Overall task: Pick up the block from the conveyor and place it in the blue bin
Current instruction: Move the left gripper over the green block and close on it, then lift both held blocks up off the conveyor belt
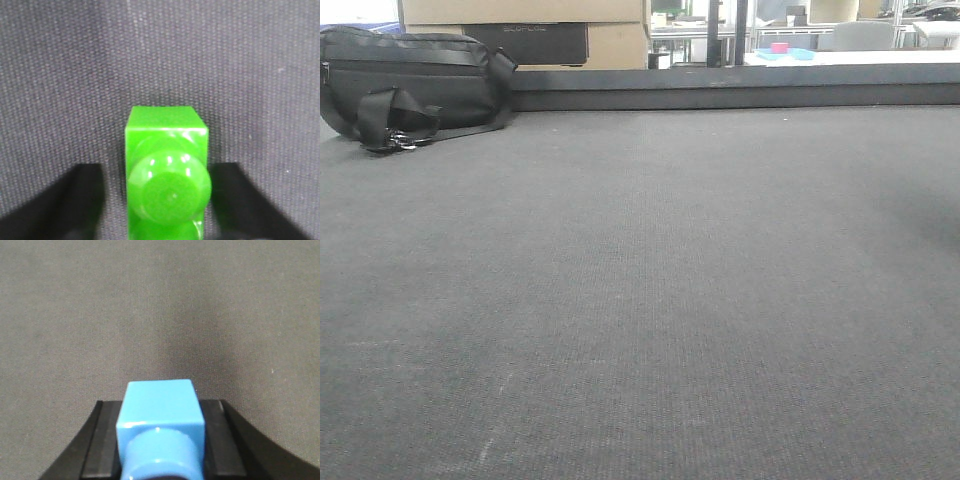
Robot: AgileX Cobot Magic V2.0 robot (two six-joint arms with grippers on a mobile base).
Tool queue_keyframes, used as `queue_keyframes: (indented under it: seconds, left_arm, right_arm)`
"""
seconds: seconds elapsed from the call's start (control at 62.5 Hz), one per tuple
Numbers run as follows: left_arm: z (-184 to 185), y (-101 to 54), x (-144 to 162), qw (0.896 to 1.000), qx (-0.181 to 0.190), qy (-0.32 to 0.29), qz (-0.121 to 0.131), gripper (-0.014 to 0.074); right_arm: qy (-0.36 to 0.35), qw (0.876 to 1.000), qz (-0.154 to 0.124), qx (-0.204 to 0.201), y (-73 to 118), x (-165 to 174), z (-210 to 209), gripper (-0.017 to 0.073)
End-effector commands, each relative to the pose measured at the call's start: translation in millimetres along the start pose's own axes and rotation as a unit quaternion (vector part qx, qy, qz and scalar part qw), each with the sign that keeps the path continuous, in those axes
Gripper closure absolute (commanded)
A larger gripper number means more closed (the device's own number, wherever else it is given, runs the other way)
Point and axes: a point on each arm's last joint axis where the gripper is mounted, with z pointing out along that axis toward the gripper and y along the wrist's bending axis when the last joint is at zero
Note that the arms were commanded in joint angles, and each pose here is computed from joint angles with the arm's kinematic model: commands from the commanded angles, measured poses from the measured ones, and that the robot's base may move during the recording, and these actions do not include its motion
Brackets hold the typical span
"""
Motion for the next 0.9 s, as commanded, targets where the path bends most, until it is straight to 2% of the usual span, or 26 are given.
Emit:
queue_keyframes:
  seconds: [0.0, 0.192, 0.352, 0.464, 0.544, 0.592, 0.672, 0.752, 0.816, 0.88]
  left_arm:
    - [-0.8, -1.9, -1.4, 1.000, 0.000, -0.006, 0.004, 0.0411]
    - [-4.5, -0.9, -6.1, 1.000, -0.003, -0.019, 0.004, 0.0705]
    - [-30.5, -0.2, -14.8, 1.000, -0.001, -0.023, 0.005, 0.0705]
    - [-64.1, -2.1, -19.2, 0.997, -0.001, -0.074, 0.000, 0.0705]
    - [-93.4, -6.9, -18.1, 0.990, 0.008, -0.140, -0.010, 0.0705]
    - [-109.7, -11.0, -15.6, 0.983, 0.018, -0.183, -0.019, 0.0705]
    - [-139.0, -18.4, -8.2, 0.961, 0.037, -0.273, -0.039, 0.0705]
    - [-163.6, -24.1, 3.4, 0.929, 0.050, -0.362, -0.062, 0.0705]
    - [-177.0, -25.9, 16.9, 0.901, 0.043, -0.424, -0.075, 0.0705]
    - [-183.3, -27.3, 31.4, 0.882, 0.033, -0.462, -0.080, 0.0705]
  right_arm:
    - [-0.009, 1.000, 0.000, 0.000, -0.2, -2.1, -1.6, 0.0713]
    - [-0.022, 1.000, 0.000, -0.001, 0.2, -3.8, -3.7, 0.0713]
    - [-0.053, 0.999, -0.004, -0.005, 3.6, -9.4, -20.0, 0.0713]
    - [-0.078, 0.997, -0.008, -0.008, 6.5, -10.3, -36.3, 0.0713]
    - [-0.092, 0.996, -0.011, -0.011, 8.2, -8.6, -47.3, 0.0713]
    - [-0.097, 0.995, -0.019, -0.009, 8.5, -7.9, -51.4, 0.0713]
    - [-0.119, 0.992, -0.048, -0.007, 9.5, -9.0, -58.7, 0.0713]
    - [-0.161, 0.984, -0.075, -0.002, 9.0, -7.6, -64.5, 0.0713]
    - [-0.193, 0.978, -0.076, 0.002, 7.4, -2.4, -66.7, 0.0713]
    - [-0.221, 0.972, -0.074, 0.006, 4.5, 7.5, -67.0, 0.0713]
